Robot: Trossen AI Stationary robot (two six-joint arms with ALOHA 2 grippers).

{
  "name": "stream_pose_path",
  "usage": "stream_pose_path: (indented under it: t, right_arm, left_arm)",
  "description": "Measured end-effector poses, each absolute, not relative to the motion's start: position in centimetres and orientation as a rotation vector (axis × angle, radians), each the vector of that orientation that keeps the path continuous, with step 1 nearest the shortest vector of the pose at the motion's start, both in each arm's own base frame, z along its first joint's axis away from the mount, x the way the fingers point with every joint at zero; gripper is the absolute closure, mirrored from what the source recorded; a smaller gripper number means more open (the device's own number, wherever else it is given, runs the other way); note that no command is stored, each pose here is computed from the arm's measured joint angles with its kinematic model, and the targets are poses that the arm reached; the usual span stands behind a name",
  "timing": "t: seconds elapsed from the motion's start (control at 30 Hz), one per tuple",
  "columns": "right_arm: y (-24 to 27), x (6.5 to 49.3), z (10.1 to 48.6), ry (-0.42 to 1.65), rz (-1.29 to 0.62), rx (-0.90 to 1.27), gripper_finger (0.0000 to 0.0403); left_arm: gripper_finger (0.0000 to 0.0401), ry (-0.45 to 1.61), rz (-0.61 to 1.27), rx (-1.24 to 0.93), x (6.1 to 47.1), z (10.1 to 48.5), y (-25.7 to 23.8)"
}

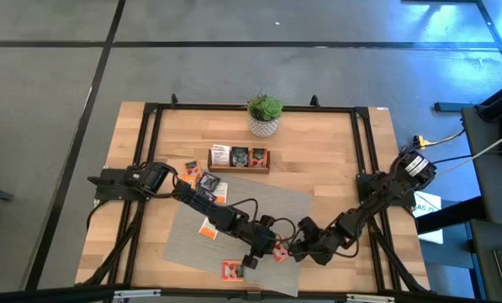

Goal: Pick & Place Tea
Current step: Put the orange tea bag into the right section of the wooden organizer

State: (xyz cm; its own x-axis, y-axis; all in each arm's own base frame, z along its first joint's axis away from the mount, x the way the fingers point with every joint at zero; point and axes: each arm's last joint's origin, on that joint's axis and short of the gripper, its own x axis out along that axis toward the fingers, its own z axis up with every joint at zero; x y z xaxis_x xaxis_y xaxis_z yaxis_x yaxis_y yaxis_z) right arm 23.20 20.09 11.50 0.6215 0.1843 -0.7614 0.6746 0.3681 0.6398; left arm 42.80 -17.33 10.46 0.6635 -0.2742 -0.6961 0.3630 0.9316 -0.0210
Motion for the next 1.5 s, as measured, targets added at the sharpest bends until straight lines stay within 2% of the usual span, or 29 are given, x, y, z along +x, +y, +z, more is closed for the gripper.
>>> stream_pose_path:
  t: [0.57, 0.67, 0.93, 1.1, 1.2, 1.37, 1.5]
  right_arm:
    - [19.3, 24.1, 11.2, 0.894, -0.381, 1.205, 0.0291]
    - [19.3, 24.1, 11.2, 0.897, -0.381, 1.205, 0.0310]
    - [19.2, 24.1, 11.0, 0.908, -0.387, 1.194, 0.0394]
    - [19.2, 24.1, 11.0, 0.885, -0.397, 1.180, 0.0397]
    - [19.1, 24.1, 11.2, 0.874, -0.392, 1.161, 0.0399]
    - [19.9, 25.1, 13.2, 0.845, -0.338, 1.100, 0.0399]
    - [20.3, 25.9, 15.9, 0.847, -0.380, 0.950, 0.0401]
  left_arm:
    - [0.0274, 0.744, -0.320, 0.100, 42.9, 10.6, -17.3]
    - [0.0274, 0.743, -0.319, 0.100, 42.9, 10.6, -17.3]
    - [0.0274, 0.740, -0.319, 0.107, 43.0, 10.6, -17.3]
    - [0.0274, 0.743, -0.327, 0.132, 42.8, 11.0, -17.2]
    - [0.0274, 0.754, -0.331, 0.151, 42.4, 12.4, -16.9]
    - [0.0274, 0.705, -0.320, 0.177, 41.5, 17.3, -16.4]
    - [0.0274, 0.701, -0.364, 0.199, 39.8, 20.6, -15.7]
